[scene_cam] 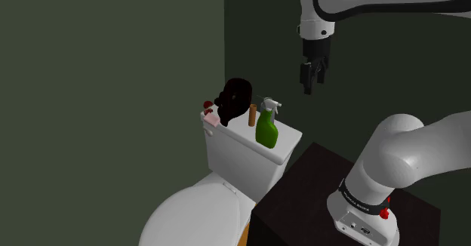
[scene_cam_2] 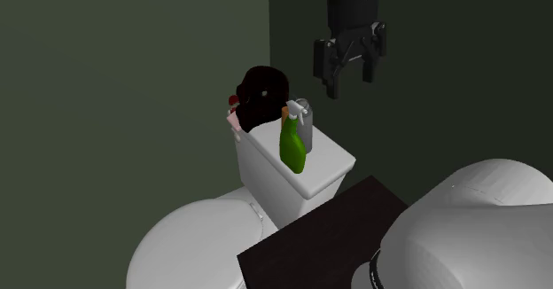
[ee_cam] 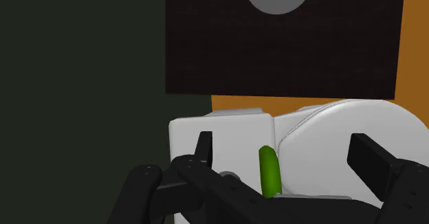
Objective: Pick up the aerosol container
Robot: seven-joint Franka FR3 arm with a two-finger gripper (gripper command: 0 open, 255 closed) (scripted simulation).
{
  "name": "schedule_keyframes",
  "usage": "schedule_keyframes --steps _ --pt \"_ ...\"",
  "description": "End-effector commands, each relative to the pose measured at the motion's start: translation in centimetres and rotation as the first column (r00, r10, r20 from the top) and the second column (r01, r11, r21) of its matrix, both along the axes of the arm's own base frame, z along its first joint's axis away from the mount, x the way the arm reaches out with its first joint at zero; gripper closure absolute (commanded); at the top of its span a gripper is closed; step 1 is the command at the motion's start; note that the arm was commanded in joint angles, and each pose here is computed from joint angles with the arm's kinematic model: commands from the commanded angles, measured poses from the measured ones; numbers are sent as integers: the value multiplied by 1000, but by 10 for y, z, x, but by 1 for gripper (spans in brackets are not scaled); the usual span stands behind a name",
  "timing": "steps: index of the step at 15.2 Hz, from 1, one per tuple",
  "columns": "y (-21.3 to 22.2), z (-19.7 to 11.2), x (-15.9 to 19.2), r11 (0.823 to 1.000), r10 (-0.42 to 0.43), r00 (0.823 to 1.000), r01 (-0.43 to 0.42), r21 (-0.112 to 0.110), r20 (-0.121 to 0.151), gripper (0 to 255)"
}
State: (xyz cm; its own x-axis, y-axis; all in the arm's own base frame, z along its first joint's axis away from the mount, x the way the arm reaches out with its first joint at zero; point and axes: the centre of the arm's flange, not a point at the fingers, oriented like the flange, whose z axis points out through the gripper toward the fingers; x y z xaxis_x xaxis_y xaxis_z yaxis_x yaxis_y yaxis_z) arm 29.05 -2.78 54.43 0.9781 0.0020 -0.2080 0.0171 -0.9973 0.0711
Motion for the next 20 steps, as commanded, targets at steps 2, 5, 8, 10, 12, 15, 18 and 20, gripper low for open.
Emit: schedule_keyframes --steps 2,5,8,10,12,15,18,20 --pt "-2 -6 11 1000 -12 1000 12 1 4 0" --pt "-7 -25 44 999 -47 999 47 3 18 0" --pt "-14 -44 76 997 -82 996 82 6 31 0" --pt "-19 -56 98 994 -105 994 105 9 39 0" --pt "-25 -68 120 992 -129 991 128 11 48 0" --pt "-34 -85 152 987 -163 985 163 15 61 0" --pt "-45 -102 185 980 -198 977 197 20 73 0" --pt "-53 -113 206 975 -221 972 220 23 81 0"
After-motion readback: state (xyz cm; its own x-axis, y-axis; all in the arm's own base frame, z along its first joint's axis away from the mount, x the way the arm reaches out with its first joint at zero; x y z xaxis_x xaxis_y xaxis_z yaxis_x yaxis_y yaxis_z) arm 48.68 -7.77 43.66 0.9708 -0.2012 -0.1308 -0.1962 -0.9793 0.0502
